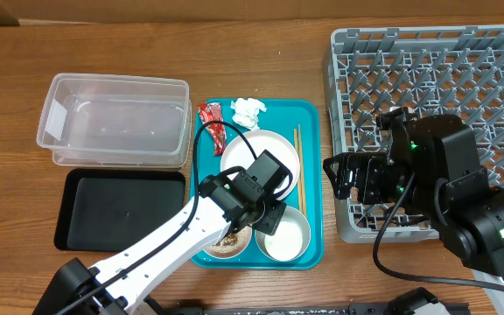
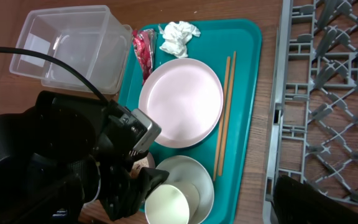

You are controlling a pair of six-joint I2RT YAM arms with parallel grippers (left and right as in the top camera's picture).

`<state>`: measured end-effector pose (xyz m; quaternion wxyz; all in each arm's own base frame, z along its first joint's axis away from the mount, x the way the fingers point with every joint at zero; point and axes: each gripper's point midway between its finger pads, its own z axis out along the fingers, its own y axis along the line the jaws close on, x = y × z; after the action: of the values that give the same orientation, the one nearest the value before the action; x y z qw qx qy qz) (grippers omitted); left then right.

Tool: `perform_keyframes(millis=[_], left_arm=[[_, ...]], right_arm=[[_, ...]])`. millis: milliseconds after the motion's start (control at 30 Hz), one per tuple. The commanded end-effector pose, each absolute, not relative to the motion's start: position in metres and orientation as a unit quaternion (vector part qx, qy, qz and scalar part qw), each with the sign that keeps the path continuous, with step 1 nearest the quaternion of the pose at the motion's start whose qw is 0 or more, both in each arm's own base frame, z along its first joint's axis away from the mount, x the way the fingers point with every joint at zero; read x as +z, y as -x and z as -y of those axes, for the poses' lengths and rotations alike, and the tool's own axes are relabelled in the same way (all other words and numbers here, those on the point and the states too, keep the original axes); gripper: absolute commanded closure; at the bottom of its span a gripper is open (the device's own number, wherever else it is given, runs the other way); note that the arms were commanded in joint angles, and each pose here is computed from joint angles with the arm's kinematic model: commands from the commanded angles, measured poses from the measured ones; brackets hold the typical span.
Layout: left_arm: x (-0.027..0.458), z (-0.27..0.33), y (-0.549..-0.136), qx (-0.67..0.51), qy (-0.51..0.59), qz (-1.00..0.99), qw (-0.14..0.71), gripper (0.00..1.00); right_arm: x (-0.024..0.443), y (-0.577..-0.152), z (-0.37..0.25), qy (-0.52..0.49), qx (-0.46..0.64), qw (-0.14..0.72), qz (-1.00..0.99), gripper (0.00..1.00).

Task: Sort waste into correct bins and load items into the dishwasher
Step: 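Grasp the white cup on the teal tray with the left gripper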

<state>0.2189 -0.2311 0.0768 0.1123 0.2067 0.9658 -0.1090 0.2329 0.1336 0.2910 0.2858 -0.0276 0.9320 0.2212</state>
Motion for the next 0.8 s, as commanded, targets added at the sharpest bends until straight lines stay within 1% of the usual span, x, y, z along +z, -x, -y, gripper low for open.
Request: perform_keyframes(millis=[0, 167, 300, 367, 500, 633, 767], left_arm=[[0.092, 0.238, -0.229, -0.110, -0.204, -0.964, 0.130, 0.39], [0.122, 0.239, -0.237, -0.099, -0.210, -0.962, 0.142, 0.38], [0.139, 0.240, -0.234, -0.099, -0.215, -0.962, 0.136, 0.38], [0.135, 0.236, -0.228, -0.093, -0.216, -0.964, 0.121, 0.38], [0.111, 0.225, -0.210, -0.079, -0.220, -0.969, 0.079, 0.41], [0.097, 0.236, -0.192, -0.123, -0.229, -0.964, 0.045, 0.44], [0.091, 0.239, -0.185, -0.130, -0.237, -0.962, 0.038, 0.44]], right_arm=[[0.300, -0.233, -0.133, 0.026, 0.223, 0.297, -0.928, 0.00], [0.299, -0.233, -0.133, 0.026, 0.223, 0.295, -0.929, 0.00], [0.299, -0.233, -0.133, 0.026, 0.223, 0.295, -0.929, 0.00], [0.299, -0.233, -0.133, 0.026, 0.223, 0.296, -0.929, 0.00], [0.299, -0.233, -0.133, 0.026, 0.223, 0.296, -0.929, 0.00], [0.299, -0.233, -0.133, 0.026, 0.223, 0.296, -0.928, 0.00], [0.300, -0.234, -0.133, 0.026, 0.224, 0.298, -0.928, 0.00]])
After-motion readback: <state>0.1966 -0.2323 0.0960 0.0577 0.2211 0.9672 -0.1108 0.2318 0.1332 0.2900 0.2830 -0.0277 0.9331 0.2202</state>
